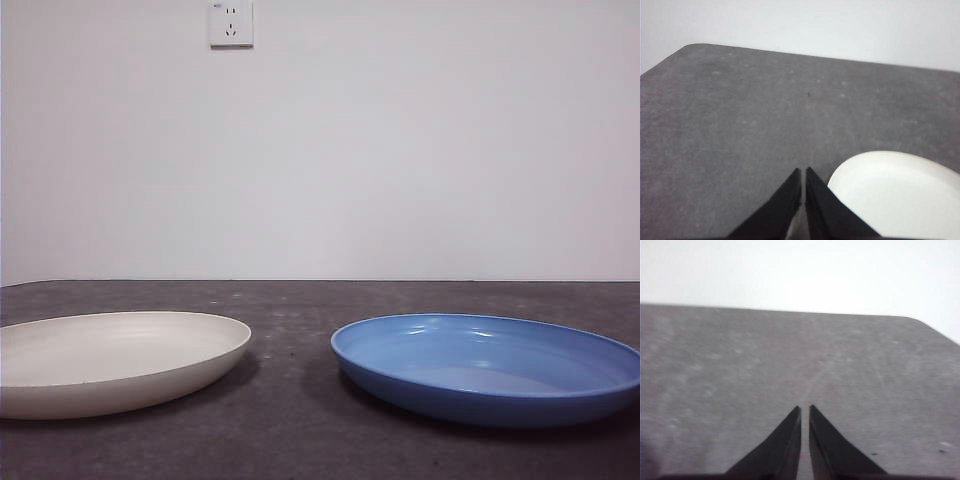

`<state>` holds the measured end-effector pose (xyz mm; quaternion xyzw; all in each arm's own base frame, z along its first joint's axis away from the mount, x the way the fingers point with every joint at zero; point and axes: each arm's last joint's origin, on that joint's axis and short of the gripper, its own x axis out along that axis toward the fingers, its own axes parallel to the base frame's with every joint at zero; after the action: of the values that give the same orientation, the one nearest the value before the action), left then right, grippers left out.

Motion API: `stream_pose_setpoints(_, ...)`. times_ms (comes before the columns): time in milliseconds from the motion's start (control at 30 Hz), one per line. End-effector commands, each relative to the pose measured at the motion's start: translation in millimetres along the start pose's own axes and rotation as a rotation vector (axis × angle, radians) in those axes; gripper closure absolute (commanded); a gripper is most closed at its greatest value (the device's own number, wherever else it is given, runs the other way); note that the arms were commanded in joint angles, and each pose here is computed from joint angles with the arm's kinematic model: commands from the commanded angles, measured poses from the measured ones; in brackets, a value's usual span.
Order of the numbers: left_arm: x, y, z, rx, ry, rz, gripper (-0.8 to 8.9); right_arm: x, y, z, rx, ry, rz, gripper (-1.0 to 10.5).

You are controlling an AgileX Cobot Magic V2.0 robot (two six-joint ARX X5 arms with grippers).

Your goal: Pick up the white plate, put it on the blue plate, put it on desk

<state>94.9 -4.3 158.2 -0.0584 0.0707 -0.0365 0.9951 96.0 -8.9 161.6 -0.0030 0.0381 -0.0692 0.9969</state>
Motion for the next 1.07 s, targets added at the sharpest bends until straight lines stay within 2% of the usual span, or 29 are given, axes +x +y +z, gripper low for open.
stream_pose_setpoints(33,1.7,0.1,-2.8,-0.038,-0.014,-0.008,7.98,0.5,0.8,-1.2,0.104,-0.003,0.031,9.3)
stream_pose_setpoints(133,-0.8,-1.0,5.7,-0.081,-0.037,-0.012,7.98,0.0,1.4,0.6,0.184,-0.007,0.052,9.4)
stream_pose_setpoints(267,-7.3,-3.8,27.5,-0.166,-0.096,-0.016,7.98,-3.4,1.0,16.9,0.307,-0.085,0.059,9.4)
stream_pose_setpoints(433,-14.0,-8.2,62.8,-0.195,-0.163,-0.033,7.98,-11.4,0.3,47.8,0.381,-0.145,0.075,9.4)
stream_pose_setpoints(600,-16.1,-13.5,105.2,-0.191,-0.187,-0.045,7.98,-16.5,2.0,82.7,0.382,-0.115,0.126,9.4)
stream_pose_setpoints(900,-7.6,-25.4,171.6,-0.174,-0.144,-0.198,7.98,-15.1,9.3,135.8,0.372,0.003,0.259,9.4)
stream_pose_setpoints(1067,-1.9,-30.5,197.9,-0.175,-0.074,-0.262,7.98,-12.6,16.8,160.3,0.324,0.017,0.360,9.4)
